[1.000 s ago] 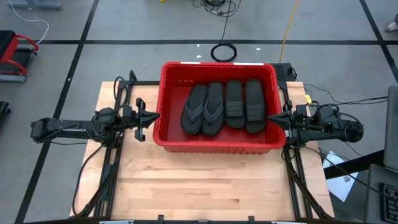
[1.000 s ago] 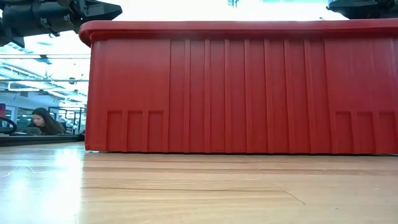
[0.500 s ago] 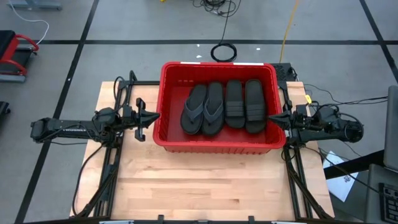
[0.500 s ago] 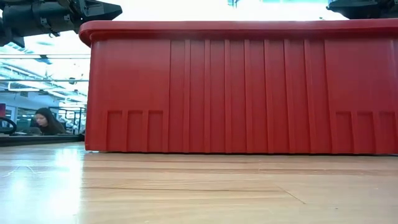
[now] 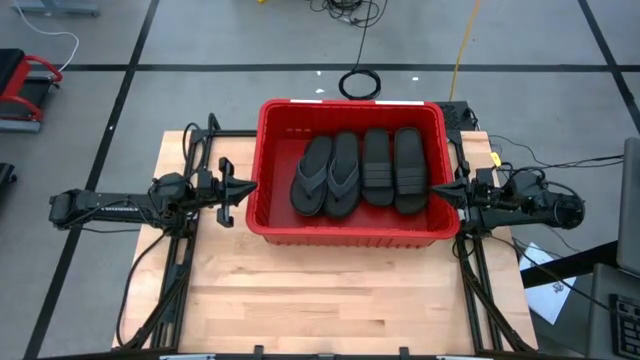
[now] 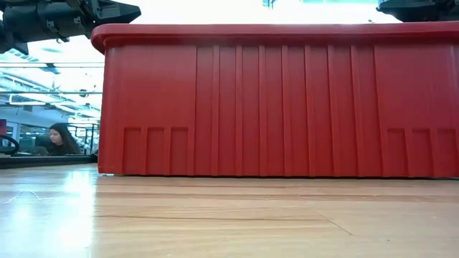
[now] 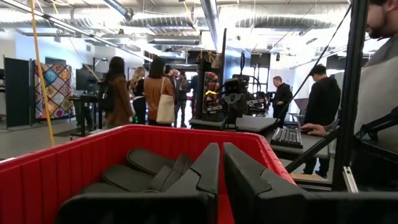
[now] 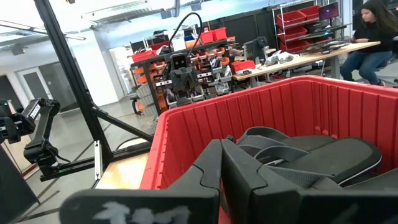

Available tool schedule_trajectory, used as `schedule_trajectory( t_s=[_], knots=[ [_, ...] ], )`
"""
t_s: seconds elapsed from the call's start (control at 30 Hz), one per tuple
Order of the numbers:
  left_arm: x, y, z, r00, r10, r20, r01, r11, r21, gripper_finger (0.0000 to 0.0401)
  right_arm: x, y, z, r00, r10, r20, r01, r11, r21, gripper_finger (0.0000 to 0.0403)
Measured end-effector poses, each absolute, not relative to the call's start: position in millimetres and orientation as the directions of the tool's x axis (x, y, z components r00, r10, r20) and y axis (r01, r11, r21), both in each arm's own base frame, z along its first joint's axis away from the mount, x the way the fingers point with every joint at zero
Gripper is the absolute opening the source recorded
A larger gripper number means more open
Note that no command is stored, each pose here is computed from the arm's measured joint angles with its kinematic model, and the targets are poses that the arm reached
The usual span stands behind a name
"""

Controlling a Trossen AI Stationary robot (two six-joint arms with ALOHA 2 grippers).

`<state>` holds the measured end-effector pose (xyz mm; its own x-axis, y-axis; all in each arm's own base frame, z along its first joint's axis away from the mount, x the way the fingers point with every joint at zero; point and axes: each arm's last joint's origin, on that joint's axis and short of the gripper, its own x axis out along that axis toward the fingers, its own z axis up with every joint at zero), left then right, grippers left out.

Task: Pick and place slides into bin
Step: Return to Home Position

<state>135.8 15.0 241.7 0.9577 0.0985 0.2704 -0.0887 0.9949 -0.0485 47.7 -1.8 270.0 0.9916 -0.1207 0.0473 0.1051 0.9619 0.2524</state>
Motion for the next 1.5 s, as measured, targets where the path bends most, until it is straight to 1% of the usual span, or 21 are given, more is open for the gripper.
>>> schedule_trajectory(
  t_s=[1.5],
  knots=[
    [135.8, 15.0, 241.6, 0.958, 0.098, 0.27, -0.089, 0.995, -0.048, 0.0026, 47.7, -1.8, 270.0, 0.992, -0.121, 0.047, 0.105, 0.962, 0.253, 0.0]
  ],
)
